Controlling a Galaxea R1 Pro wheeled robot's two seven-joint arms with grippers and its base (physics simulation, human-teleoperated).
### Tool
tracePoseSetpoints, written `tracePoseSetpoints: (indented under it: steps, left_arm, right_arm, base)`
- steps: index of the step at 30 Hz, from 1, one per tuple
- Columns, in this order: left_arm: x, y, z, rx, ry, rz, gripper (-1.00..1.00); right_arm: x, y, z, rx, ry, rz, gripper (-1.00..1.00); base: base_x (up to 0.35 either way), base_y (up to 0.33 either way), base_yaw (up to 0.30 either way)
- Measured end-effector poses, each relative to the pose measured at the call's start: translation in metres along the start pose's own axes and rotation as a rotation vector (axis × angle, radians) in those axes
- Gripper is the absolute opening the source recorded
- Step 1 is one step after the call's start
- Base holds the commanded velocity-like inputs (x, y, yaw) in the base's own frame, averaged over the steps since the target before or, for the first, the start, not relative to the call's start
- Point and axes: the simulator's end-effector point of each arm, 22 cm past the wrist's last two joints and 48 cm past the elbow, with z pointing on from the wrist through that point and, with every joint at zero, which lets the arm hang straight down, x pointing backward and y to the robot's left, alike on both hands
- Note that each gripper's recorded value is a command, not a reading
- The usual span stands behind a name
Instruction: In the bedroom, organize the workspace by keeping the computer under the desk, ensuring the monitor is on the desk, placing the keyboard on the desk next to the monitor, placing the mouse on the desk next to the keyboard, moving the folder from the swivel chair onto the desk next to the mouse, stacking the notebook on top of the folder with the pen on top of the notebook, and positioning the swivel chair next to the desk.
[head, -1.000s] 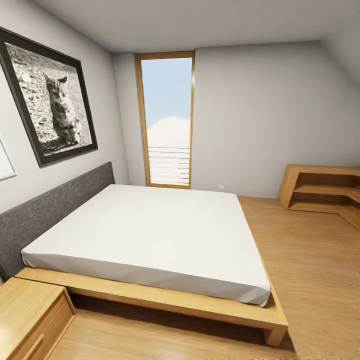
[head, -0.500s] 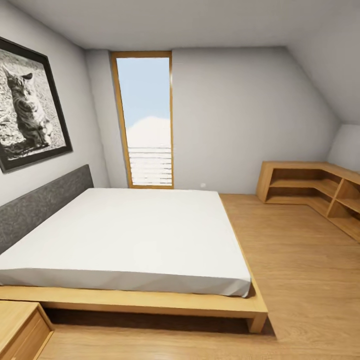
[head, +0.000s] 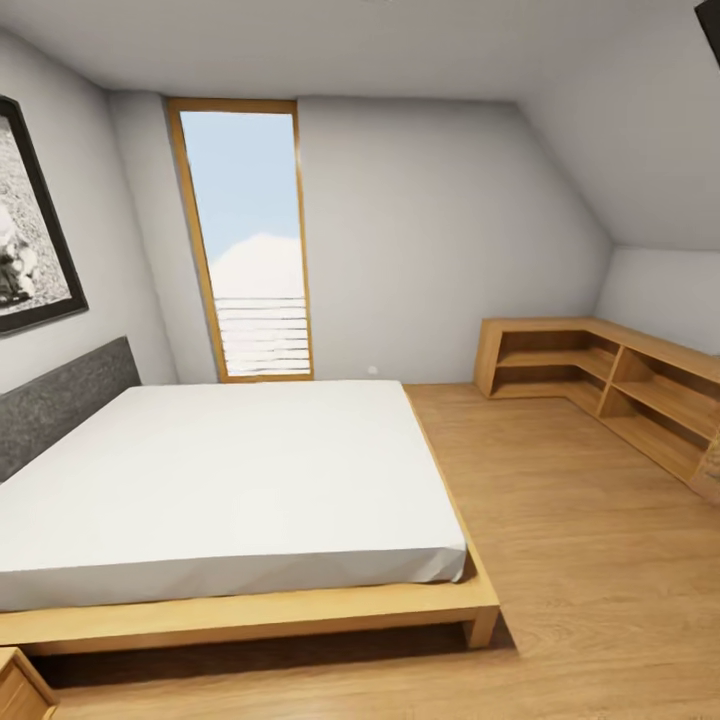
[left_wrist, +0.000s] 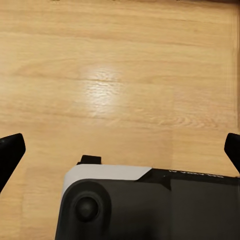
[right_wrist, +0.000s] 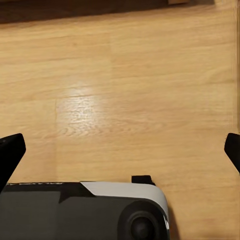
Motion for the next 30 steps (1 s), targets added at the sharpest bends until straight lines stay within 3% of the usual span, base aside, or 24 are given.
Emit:
tracePoseSetpoints:
  steps: [18, 30]
  left_arm:
    - [0.0026, -0.0009, -0.0008, 0.001, 0.005, -0.001, 1.0]
    - [0.0041, -0.0002, -0.0012, 0.001, 0.008, -0.001, 1.0]
  right_arm:
    - [-0.0022, -0.0003, 0.0005, 0.001, -0.006, 0.0, 1.0]
    - [-0.0022, -0.0004, 0.0005, 0.0, -0.006, 0.0, 1.0]
  base:
    - [0.0, 0.0, -0.075]
    - [0.0, 0.0, -0.225]
